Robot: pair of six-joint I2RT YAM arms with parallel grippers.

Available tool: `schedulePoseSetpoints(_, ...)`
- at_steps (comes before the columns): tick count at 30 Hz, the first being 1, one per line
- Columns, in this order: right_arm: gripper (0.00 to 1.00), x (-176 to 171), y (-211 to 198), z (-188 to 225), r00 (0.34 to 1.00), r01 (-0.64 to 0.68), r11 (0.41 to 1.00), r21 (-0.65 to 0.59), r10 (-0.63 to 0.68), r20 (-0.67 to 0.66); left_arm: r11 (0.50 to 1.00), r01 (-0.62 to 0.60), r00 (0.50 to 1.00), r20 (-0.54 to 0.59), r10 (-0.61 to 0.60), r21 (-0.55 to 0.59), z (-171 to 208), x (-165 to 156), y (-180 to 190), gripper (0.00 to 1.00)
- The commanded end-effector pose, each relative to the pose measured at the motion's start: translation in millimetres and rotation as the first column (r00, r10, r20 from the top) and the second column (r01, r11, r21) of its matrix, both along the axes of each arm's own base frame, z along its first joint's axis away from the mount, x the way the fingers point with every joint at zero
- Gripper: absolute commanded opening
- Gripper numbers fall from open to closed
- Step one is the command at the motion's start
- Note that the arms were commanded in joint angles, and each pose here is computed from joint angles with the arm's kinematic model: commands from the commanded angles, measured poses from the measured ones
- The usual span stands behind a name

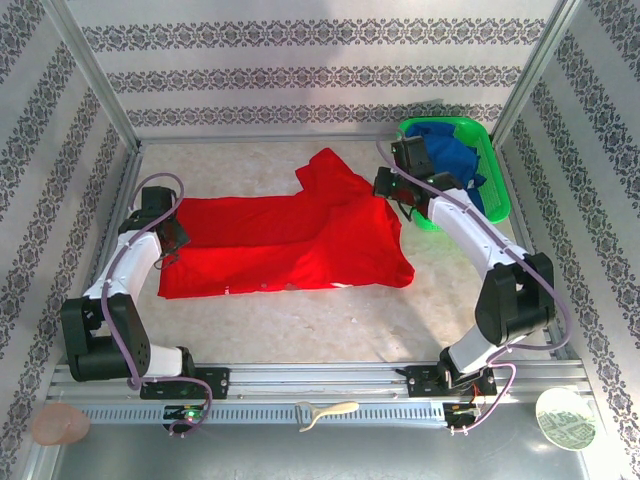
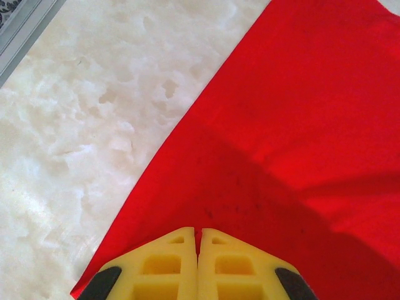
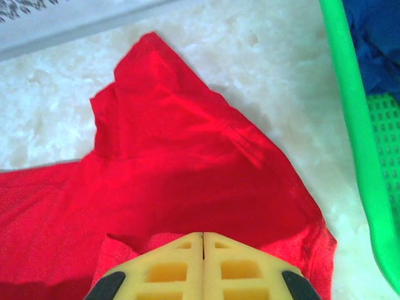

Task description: Fold the inside-out t-shirt

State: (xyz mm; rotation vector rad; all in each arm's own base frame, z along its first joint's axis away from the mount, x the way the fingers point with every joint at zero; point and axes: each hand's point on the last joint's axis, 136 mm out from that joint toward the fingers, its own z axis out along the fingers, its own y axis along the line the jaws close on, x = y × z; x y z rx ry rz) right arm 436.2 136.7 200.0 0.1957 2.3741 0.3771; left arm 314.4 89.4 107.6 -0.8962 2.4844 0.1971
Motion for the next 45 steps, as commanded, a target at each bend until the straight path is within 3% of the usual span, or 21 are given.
schedulePoseSetpoints(1,0.00,22,-5,-11,0.999,0.032,0.999,-0.020,-0.033,-0.005,0.999,-0.040,0.998,0.039,0.039,0.021,7,18,12,0.01)
schedulePoseSetpoints(11,0.00,60,-1,-86,0.990,0.023,0.999,-0.046,-0.030,-0.140,0.998,-0.037,0.999,-0.020,0.038,0.041,-34,42,20,0.02)
schedulePoseSetpoints(13,0.38,58,-2,-83,0.989,0.009,0.999,-0.042,-0.015,-0.148,0.999,-0.039,0.999,-0.035,0.040,0.038,-40,47,22,0.05)
schedulePoseSetpoints(14,0.48,54,-3,-78,0.990,0.003,0.999,-0.046,-0.010,-0.144,0.999,-0.034,0.999,-0.040,0.035,0.036,-42,51,22,0.12)
schedulePoseSetpoints(15,0.52,48,-4,-71,0.991,0.002,0.999,-0.049,-0.008,-0.132,0.999,-0.032,0.998,-0.049,0.034,0.035,-43,53,22,0.25)
schedulePoseSetpoints(17,0.54,33,-7,-58,0.992,-0.002,0.999,-0.042,-0.003,-0.125,0.998,-0.033,0.998,-0.059,0.036,0.050,-41,59,26,0.49)
schedulePoseSetpoints(19,0.54,12,-12,-51,0.991,-0.005,0.999,-0.042,-0.001,-0.130,0.996,-0.033,0.997,-0.070,0.039,0.077,-36,62,31,0.65)
schedulePoseSetpoints(24,0.55,-53,-29,-57,0.985,0.001,0.999,-0.043,-0.009,-0.174,0.997,-0.025,0.999,-0.035,0.028,0.076,-9,66,32,0.81)
schedulePoseSetpoints(27,0.56,-89,-42,-73,0.976,0.000,0.998,-0.069,-0.016,-0.216,1.000,0.000,0.999,0.033,0.001,-0.029,0,59,8,0.87)
schedulePoseSetpoints(30,0.56,-113,-45,-92,0.963,-0.013,0.997,-0.071,-0.007,-0.271,0.980,0.064,0.994,0.096,-0.047,-0.186,-2,49,-34,1.00)
schedulePoseSetpoints(35,0.57,-141,-41,-115,0.937,-0.070,0.995,-0.067,0.042,-0.348,0.933,0.145,0.987,0.118,-0.111,-0.330,-24,30,-85,1.00)
schedulePoseSetpoints(45,0.58,-162,-27,-144,0.898,-0.165,0.980,-0.107,0.105,-0.427,0.933,0.106,0.994,0.054,-0.093,-0.344,-56,9,-86,1.00)
